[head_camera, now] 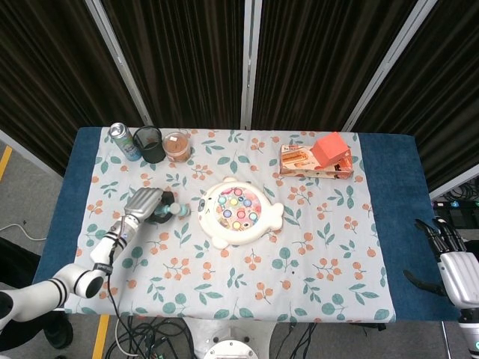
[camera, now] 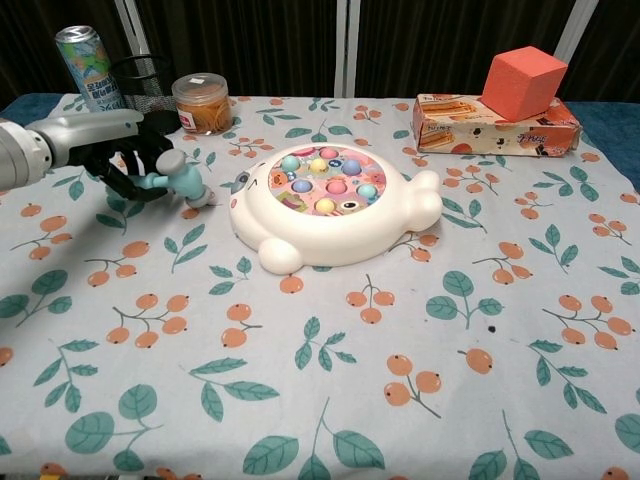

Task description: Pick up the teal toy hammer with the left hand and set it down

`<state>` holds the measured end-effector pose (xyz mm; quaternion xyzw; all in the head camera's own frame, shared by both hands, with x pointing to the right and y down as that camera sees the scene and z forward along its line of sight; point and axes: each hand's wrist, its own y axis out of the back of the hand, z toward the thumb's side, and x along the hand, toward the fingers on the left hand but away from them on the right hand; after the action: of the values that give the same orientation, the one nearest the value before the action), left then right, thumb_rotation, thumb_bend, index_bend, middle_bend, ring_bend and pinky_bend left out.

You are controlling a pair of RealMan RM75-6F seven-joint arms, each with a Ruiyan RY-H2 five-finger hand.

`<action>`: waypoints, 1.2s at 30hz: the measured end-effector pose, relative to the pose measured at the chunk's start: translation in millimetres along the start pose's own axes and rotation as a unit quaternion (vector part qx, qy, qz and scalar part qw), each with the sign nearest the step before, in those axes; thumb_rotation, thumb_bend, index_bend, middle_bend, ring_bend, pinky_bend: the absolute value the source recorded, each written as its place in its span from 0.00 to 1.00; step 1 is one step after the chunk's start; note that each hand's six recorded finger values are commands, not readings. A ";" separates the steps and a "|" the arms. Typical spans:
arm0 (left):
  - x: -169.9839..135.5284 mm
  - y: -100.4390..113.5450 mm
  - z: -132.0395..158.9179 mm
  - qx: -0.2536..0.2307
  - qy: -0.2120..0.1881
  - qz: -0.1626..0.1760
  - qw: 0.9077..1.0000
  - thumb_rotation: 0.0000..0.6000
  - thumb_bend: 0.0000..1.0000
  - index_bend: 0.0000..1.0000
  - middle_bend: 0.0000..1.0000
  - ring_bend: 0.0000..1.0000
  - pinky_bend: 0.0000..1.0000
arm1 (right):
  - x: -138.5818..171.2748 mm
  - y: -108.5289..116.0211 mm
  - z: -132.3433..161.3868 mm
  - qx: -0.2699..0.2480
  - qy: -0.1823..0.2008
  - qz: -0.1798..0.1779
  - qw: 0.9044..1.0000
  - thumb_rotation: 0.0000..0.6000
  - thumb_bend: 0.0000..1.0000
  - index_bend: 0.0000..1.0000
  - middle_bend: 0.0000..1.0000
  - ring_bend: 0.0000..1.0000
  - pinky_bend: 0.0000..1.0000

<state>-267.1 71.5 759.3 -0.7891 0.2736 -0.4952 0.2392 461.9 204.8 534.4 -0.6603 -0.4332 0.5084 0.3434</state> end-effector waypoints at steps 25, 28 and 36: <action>-10.7 -9.8 -4.4 0.022 -0.004 -0.014 1.000 1.00 0.33 0.30 0.30 0.24 0.38 | 0.9 1.0 1.3 0.002 -0.001 -0.001 1.000 1.00 0.07 0.02 0.18 0.00 0.02; -12.5 -8.9 -4.7 0.017 -0.003 -0.013 1.000 1.00 0.29 0.31 0.30 0.23 0.38 | 1.9 1.6 1.0 0.002 -0.001 -0.003 1.000 1.00 0.07 0.02 0.18 0.00 0.02; -22.5 -4.8 -3.8 -0.006 -0.013 -0.004 1.000 1.00 0.28 0.35 0.31 0.24 0.38 | 4.5 3.1 0.4 0.001 -0.002 -0.007 1.000 1.00 0.07 0.02 0.18 0.00 0.02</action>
<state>-277.7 89.7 749.3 -0.7980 0.2702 -0.4843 0.2359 462.7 207.8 529.9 -0.6555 -0.4377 0.5084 0.3467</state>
